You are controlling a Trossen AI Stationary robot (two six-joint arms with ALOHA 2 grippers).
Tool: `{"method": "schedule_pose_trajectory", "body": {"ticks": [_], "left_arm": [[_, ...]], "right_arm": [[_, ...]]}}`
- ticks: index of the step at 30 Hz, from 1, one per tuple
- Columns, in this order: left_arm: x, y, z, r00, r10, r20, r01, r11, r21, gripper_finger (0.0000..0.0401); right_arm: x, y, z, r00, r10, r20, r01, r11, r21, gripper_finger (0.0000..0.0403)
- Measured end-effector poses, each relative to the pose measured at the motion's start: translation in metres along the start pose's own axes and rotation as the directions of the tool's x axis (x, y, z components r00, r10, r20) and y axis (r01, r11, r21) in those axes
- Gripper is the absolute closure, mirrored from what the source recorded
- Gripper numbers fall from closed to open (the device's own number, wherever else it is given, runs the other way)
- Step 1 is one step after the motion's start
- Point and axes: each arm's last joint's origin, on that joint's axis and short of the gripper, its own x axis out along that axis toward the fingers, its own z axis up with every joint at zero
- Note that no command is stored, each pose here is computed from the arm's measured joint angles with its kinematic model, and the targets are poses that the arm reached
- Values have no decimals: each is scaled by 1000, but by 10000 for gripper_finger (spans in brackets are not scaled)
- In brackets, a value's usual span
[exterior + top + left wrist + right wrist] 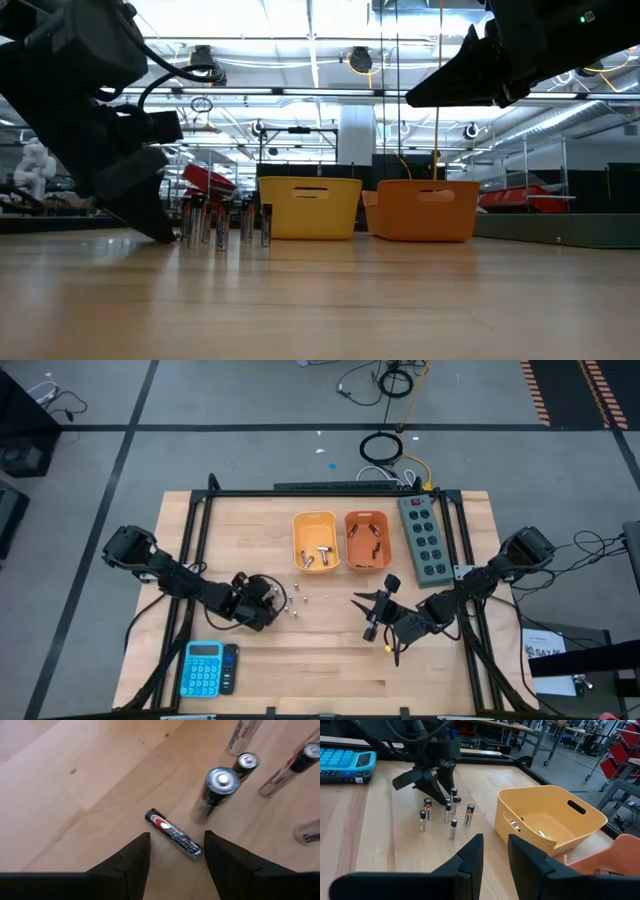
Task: Sort batteries
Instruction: Put the silver battery into the yellow bin
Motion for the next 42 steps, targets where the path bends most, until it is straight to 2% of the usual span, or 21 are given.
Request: {"method": "schedule_pose_trajectory", "body": {"ticks": [19, 31, 37, 40, 42], "left_arm": [[0, 5, -4, 996, 15, -85, -10, 998, 62, 210], [-22, 6, 9, 984, -18, -175, 32, 997, 75, 210], [-33, 5, 11, 988, -72, -135, 87, 991, 106, 210], [-39, 5, 16, 990, -105, -94, 119, 980, 158, 210], [-43, 4, 20, 987, -143, -70, 156, 961, 229, 210]], "right_arm": [[0, 0, 0, 1000, 5, -1, -5, 1000, 5, 323], [0, 0, 0, 1000, 6, -1, -6, 1000, 6, 323], [0, 0, 0, 1000, 6, -1, -6, 1000, 6, 323], [0, 0, 0, 1000, 6, 0, -6, 1000, 4, 323], [0, 0, 0, 1000, 5, 0, -5, 1000, 1, 323]]}}
